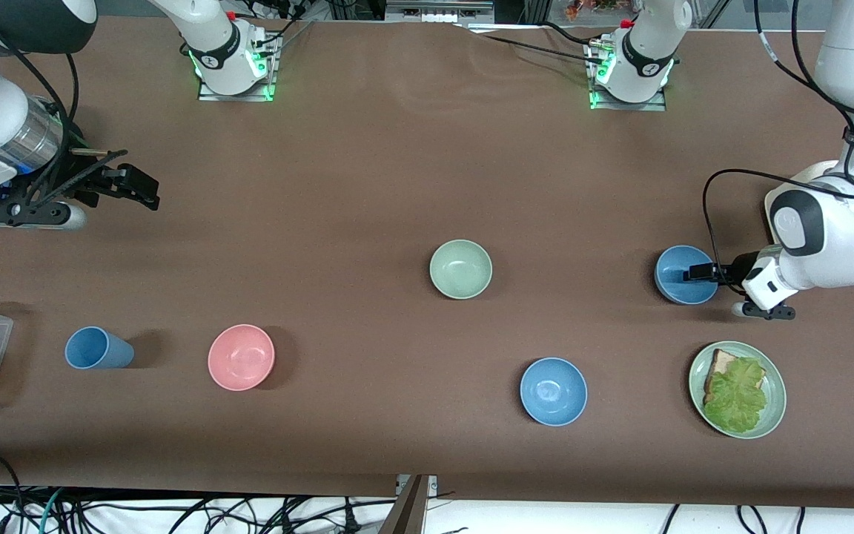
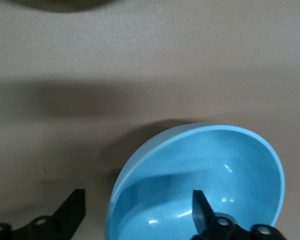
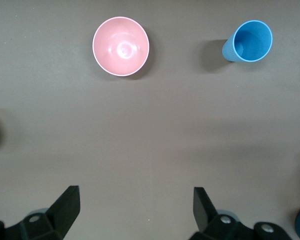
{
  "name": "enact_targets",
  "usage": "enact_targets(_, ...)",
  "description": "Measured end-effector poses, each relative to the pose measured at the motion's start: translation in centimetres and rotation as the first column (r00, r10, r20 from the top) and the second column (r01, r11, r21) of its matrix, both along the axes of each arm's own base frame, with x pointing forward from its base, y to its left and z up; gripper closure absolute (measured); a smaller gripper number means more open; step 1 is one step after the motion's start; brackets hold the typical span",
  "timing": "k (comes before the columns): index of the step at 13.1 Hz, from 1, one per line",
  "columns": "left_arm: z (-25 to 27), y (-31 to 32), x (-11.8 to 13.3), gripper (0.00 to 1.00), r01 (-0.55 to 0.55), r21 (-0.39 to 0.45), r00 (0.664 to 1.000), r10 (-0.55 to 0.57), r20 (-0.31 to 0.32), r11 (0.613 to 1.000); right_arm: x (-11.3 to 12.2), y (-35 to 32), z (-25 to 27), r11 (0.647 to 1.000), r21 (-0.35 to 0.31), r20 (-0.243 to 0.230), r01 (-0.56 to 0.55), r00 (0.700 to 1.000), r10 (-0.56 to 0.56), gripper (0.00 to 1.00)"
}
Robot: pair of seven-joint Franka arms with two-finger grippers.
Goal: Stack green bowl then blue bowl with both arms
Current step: 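Grasp the light blue bowl rim with the left gripper, then carry the blue bowl with the left gripper over the green bowl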
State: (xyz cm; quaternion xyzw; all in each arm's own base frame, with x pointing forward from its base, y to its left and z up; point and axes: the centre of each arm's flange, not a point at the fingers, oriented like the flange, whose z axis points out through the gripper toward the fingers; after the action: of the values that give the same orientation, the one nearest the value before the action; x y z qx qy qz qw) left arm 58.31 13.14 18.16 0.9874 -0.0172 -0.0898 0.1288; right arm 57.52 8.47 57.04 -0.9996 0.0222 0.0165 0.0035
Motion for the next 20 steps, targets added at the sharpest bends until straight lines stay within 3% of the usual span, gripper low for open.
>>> enact_targets(1,0.0,0.0,0.0,0.08,0.003,-0.001,1.000,-0.003,0.001,1.000,0.0,0.0,0.0,1.000,0.000,0.003,-0.005,1.000,0.005,0.00)
enact_targets(2,-0.1,0.0,0.0,0.15,0.004,-0.001,1.000,-0.004,0.000,1.000,0.1,-0.2,0.1,1.000,0.000,0.004,-0.008,1.000,0.008,0.00)
enact_targets(4,-0.1,0.0,0.0,0.41,0.006,-0.002,1.000,-0.006,-0.001,1.000,0.2,-1.0,0.1,1.000,0.000,0.005,-0.003,1.000,0.003,0.00)
enact_targets(9,1.8,0.3,1.5,0.94,0.029,-0.004,1.000,-0.029,0.010,1.000,0.5,-2.1,1.7,1.000,0.003,0.041,0.000,0.999,-0.001,0.00)
enact_targets(12,6.9,0.3,4.1,0.95,0.049,-0.041,0.998,-0.050,-0.023,0.998,0.6,-1.8,1.5,1.000,0.003,0.038,-0.003,0.999,0.002,0.00)
enact_targets(14,10.2,-1.8,5.3,0.95,0.030,-0.056,0.996,-0.034,-0.079,0.998,0.8,-1.6,1.1,1.000,0.002,0.027,-0.005,1.000,0.005,0.00)
enact_targets(17,13.0,-11.7,6.1,0.95,-0.022,-0.013,0.984,0.020,-0.179,1.000,0.8,-1.8,0.5,1.000,0.000,0.009,-0.001,1.000,0.001,0.00)
enact_targets(20,14.1,-24.9,5.4,0.95,-0.069,0.014,0.972,0.071,-0.222,0.997,1.0,-2.4,0.2,1.000,-0.002,0.003,0.009,1.000,-0.009,0.00)
